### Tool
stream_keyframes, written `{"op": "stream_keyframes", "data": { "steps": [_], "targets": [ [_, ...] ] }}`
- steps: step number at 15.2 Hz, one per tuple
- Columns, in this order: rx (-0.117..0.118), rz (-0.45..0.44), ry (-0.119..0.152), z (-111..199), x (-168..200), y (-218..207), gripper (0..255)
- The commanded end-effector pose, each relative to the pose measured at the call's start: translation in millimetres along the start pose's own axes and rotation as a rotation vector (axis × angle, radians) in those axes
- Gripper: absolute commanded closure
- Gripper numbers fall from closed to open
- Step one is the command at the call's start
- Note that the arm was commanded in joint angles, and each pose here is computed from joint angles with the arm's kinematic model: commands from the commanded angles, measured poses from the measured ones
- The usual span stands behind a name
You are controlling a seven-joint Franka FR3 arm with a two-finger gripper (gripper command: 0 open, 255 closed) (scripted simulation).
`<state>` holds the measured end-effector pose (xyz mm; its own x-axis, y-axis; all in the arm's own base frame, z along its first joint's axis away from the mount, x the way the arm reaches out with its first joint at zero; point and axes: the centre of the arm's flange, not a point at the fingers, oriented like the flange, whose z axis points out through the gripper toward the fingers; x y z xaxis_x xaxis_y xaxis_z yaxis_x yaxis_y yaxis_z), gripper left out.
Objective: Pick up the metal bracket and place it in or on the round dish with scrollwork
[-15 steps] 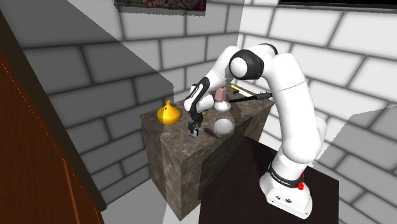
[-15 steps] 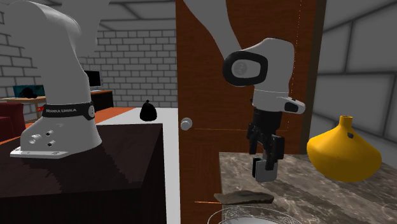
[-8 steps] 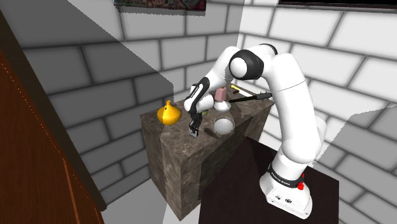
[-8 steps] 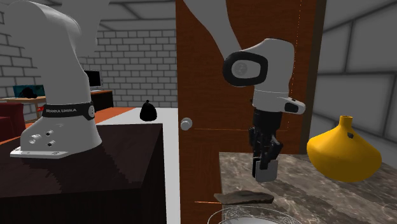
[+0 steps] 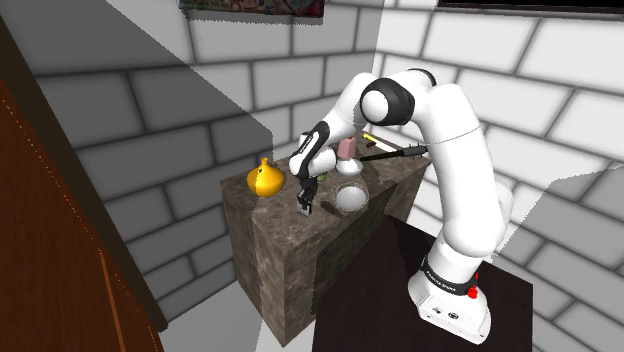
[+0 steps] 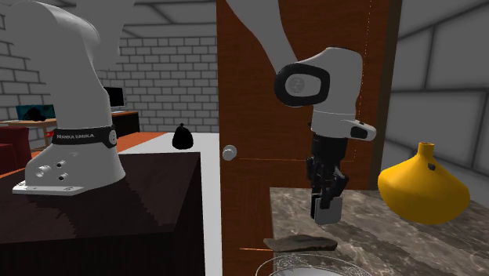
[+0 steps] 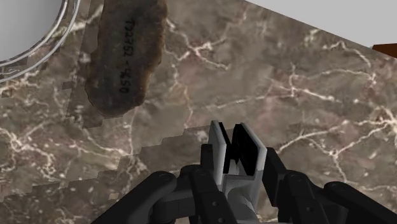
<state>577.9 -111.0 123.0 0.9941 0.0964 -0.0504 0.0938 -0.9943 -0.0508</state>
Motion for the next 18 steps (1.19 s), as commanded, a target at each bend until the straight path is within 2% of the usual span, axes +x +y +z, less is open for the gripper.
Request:
{"op": "stream_keyframes", "data": {
  "steps": [1, 18],
  "targets": [
    [0.000, 0.000, 0.000, -5.0, -0.3, -0.3, 255],
    [0.000, 0.000, 0.000, -94.6, -4.8, -4.9, 255]
  ]
}}
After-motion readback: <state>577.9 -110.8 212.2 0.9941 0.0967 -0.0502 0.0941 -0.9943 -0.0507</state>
